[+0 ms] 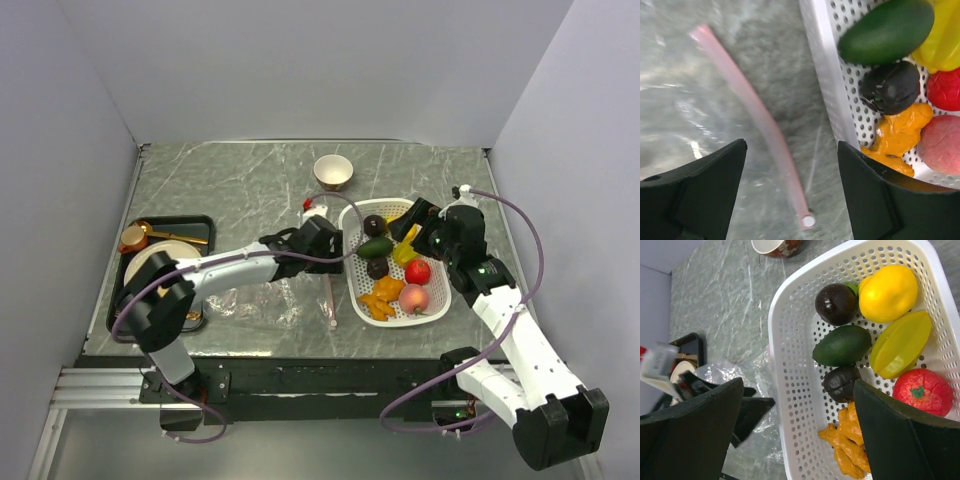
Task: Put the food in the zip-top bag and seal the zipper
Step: Pick up the zipper food storage bag at the center of the board.
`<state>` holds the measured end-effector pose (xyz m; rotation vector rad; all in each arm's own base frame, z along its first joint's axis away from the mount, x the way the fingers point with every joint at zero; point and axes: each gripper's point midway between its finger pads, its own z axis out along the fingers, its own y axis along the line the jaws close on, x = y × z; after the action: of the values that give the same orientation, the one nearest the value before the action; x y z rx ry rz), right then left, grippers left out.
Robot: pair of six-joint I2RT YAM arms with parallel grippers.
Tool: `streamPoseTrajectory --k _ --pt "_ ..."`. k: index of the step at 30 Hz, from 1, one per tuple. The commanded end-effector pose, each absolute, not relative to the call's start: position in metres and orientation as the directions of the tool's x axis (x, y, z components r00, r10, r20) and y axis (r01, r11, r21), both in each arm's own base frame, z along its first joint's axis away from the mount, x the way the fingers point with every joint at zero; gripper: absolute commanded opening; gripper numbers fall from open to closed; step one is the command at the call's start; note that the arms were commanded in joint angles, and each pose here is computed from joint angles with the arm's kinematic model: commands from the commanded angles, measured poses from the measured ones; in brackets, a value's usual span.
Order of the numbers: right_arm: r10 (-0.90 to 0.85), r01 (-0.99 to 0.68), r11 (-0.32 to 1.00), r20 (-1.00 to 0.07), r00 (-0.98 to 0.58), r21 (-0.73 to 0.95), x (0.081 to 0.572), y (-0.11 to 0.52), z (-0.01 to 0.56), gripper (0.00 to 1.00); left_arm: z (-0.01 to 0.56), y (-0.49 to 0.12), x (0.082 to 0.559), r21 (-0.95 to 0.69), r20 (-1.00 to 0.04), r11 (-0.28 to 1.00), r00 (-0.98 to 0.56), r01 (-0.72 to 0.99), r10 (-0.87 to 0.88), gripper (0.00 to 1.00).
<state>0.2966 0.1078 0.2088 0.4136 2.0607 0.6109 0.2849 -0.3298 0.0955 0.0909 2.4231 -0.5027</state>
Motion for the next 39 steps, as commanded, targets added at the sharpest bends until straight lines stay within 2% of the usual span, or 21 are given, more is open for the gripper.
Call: streamPoseTrajectory --k 1,17,23,27,30,32,39 --pt "0.513 0.021 0.826 -0.735 -0.444 0.564 0.304 0.102 0.24 0.97 0.086 -0.346 0.282 -0.353 -0.595 0.921 -0.799 0.164 -0.086 0.77" --pt "0.515 0.052 0.831 -0.73 -0.449 0.554 0.304 0.097 0.229 0.98 0.04 -0.343 0.276 -0.328 -0.543 0.936 -0.836 0.126 -0.077 0.71" --pt "0.518 0.059 0.831 -0.732 -0.443 0.553 0.303 0.093 0.228 0.98 0.033 -0.342 0.276 -0.3 -0.538 0.946 -0.841 0.124 -0.061 0.49" --pt "0.517 0.06 0.832 -0.731 -0.446 0.552 0.301 0.093 0.227 0.98 0.037 -0.339 0.275 -0.308 -0.547 0.943 -0.835 0.123 -0.069 0.17" --pt "0.518 0.058 0.829 -0.727 -0.451 0.556 0.3 0.094 0.225 0.98 0.045 -0.335 0.276 -0.31 -0.56 0.943 -0.825 0.123 -0.076 0.04" --pt "0.518 0.055 0.828 -0.724 -0.455 0.558 0.3 0.095 0.225 0.98 0.055 -0.333 0.277 -0.317 -0.576 0.94 -0.813 0.127 -0.084 0.01" --pt "0.483 -0.083 0.79 -0.7 -0.527 0.607 0.297 0.124 0.225 0.96 0.117 -0.321 0.274 -0.377 -0.662 0.91 -0.738 0.174 -0.134 0.02"
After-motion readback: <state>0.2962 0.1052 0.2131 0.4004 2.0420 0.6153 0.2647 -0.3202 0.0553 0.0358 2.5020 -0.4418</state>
